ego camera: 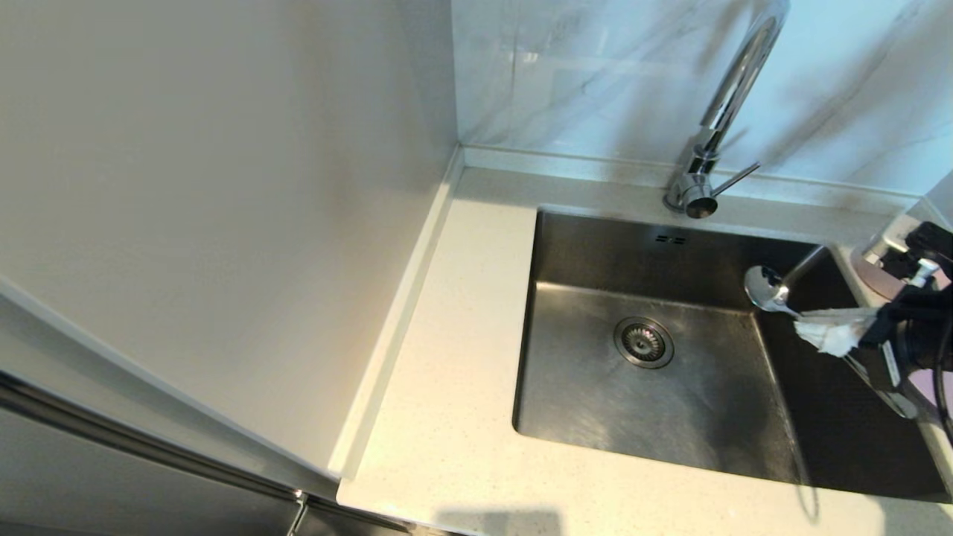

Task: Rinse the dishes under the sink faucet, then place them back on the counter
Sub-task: Put a spoon back to the table from the sink

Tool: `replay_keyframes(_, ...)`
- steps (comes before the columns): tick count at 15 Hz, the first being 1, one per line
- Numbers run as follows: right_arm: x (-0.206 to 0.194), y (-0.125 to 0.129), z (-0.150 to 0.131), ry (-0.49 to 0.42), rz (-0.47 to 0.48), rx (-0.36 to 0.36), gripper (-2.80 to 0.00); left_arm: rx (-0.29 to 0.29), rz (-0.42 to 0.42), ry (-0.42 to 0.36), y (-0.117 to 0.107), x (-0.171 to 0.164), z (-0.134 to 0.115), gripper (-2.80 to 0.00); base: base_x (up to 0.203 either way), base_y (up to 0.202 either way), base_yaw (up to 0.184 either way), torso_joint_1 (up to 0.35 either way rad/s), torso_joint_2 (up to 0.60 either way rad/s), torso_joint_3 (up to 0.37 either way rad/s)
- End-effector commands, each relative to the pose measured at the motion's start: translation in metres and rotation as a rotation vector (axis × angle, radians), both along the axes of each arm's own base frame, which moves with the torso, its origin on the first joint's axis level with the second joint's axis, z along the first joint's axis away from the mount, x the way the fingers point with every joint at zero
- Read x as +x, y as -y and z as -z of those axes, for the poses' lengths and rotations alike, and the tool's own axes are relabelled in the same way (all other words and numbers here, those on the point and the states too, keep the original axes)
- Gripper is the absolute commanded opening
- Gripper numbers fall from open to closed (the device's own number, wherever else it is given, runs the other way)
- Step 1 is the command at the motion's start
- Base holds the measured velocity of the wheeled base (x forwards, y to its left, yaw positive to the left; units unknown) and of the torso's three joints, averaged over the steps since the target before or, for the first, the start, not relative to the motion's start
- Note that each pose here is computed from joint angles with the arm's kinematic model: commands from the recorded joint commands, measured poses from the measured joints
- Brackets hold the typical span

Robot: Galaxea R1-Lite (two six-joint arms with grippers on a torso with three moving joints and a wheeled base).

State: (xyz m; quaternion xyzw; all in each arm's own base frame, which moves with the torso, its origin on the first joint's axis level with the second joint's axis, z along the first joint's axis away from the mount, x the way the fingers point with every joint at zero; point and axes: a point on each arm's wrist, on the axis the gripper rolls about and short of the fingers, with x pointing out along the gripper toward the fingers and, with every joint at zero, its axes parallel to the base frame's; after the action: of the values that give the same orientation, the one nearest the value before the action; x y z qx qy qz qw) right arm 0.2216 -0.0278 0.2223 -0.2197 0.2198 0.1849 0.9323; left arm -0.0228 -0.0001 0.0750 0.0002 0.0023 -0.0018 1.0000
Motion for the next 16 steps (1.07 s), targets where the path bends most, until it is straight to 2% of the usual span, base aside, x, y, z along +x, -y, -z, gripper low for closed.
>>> replay_keyframes(1, -0.018, 0.022, 0.001, -0.094, 0.170, -0.109, -2.80, 0.000, -0.001, 0.000, 0.000, 0.000, 0.000, -2.80, 0.000, 0.000, 0.000, 0.000, 0.00, 0.000)
replay_keyframes(2, -0.017, 0.029, 0.003, -0.117, 0.230, -0.140, -2.80, 0.000, 0.001, 0.000, 0.000, 0.000, 0.000, -2.80, 0.000, 0.000, 0.000, 0.000, 0.00, 0.000)
replay_keyframes(4, -0.013, 0.040, 0.007, -0.136, 0.300, -0.155, -2.80, 0.000, -0.001, 0.000, 0.000, 0.000, 0.000, -2.80, 0.000, 0.000, 0.000, 0.000, 0.00, 0.000)
replay_keyframes(8, -0.005, 0.072, 0.007, -0.040, 0.428, -0.175, -2.80, 0.000, 0.000, 0.000, 0.000, 0.000, 0.000, -2.80, 0.000, 0.000, 0.000, 0.000, 0.00, 0.000)
replay_keyframes(10, -0.009, 0.092, 0.005, -0.020, 0.513, -0.180, -2.80, 0.000, -0.001, 0.000, 0.000, 0.000, 0.000, -2.80, 0.000, 0.000, 0.000, 0.000, 0.00, 0.000)
replay_keyframes(14, -0.019, 0.128, 0.008, -0.048, 0.656, -0.190, -2.80, 0.000, -0.001, 0.000, 0.000, 0.000, 0.000, -2.80, 0.000, 0.000, 0.000, 0.000, 0.00, 0.000)
replay_keyframes(16, -0.019, 0.131, 0.013, -0.074, 0.671, -0.199, -2.80, 0.000, 0.001, 0.000, 0.000, 0.000, 0.000, -2.80, 0.000, 0.000, 0.000, 0.000, 0.00, 0.000)
